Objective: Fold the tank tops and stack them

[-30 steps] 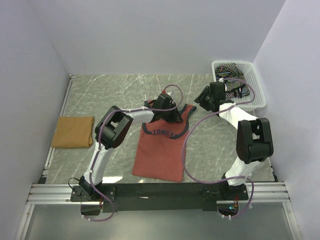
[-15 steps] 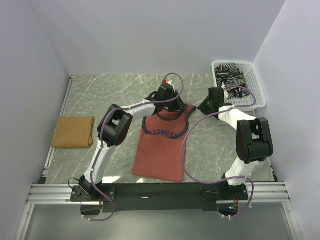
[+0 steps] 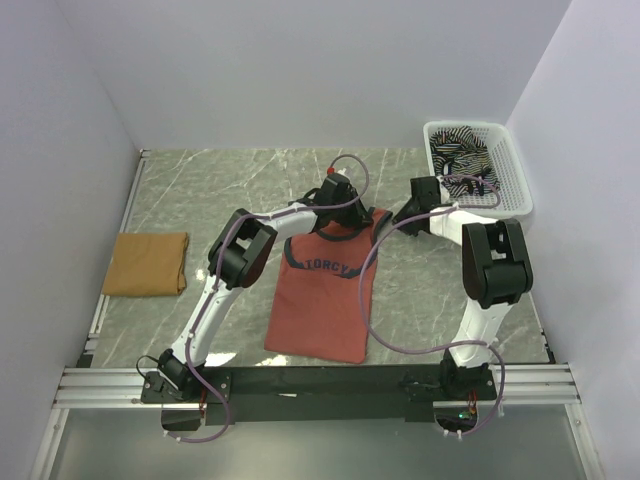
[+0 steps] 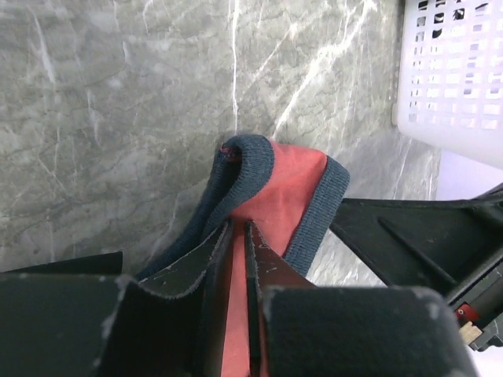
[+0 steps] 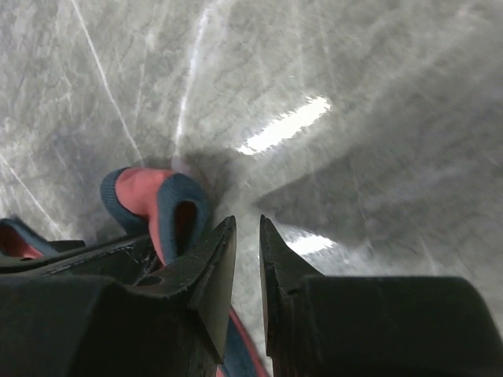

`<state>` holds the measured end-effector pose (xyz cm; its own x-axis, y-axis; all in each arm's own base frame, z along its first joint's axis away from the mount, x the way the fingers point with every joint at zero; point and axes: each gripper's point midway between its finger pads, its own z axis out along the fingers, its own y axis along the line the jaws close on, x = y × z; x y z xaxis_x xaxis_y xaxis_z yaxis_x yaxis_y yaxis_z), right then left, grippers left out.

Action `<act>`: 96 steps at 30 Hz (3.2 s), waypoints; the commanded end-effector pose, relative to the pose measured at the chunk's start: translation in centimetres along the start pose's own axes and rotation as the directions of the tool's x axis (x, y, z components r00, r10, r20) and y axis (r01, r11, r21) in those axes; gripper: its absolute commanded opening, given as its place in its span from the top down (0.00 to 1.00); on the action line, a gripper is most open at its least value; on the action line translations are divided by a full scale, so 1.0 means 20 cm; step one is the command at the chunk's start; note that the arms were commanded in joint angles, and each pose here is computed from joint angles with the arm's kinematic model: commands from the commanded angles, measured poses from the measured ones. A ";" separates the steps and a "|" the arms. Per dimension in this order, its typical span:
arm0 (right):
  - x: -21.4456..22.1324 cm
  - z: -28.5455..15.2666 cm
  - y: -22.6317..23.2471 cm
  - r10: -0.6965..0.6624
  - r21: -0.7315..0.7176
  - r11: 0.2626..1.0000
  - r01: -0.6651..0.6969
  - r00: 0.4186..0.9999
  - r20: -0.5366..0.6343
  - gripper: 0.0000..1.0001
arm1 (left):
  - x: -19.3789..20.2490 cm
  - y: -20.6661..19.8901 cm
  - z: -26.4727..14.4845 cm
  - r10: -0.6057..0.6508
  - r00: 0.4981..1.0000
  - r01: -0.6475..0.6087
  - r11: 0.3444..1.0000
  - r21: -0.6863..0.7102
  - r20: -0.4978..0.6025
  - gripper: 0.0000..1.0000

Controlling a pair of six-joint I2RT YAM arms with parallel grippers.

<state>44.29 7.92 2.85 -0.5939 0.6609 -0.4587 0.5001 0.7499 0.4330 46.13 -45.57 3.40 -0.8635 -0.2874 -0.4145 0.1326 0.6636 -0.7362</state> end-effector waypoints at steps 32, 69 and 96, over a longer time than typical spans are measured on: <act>-0.16 -0.14 0.71 -0.130 -0.326 0.935 0.139 0.990 0.051 0.64 | -0.25 -0.28 -0.29 0.036 0.995 -0.057 0.975 0.214 0.098 0.56; 0.68 0.08 1.33 -0.294 -0.491 0.859 0.148 0.926 -0.235 0.92 | -0.45 0.94 -0.67 -0.227 0.962 0.265 0.906 -0.329 0.151 0.92; 0.34 -0.23 1.43 -0.212 -0.566 0.814 0.128 0.974 -0.084 0.73 | -0.56 0.68 -0.64 -0.249 0.957 0.263 0.961 -0.088 0.150 0.90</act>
<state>51.02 34.29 9.71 -0.8049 0.4430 -0.3948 0.0409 0.7052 0.7079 50.87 -23.51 3.81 -0.7850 -0.5502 -0.2848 -0.1896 0.6509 -0.7351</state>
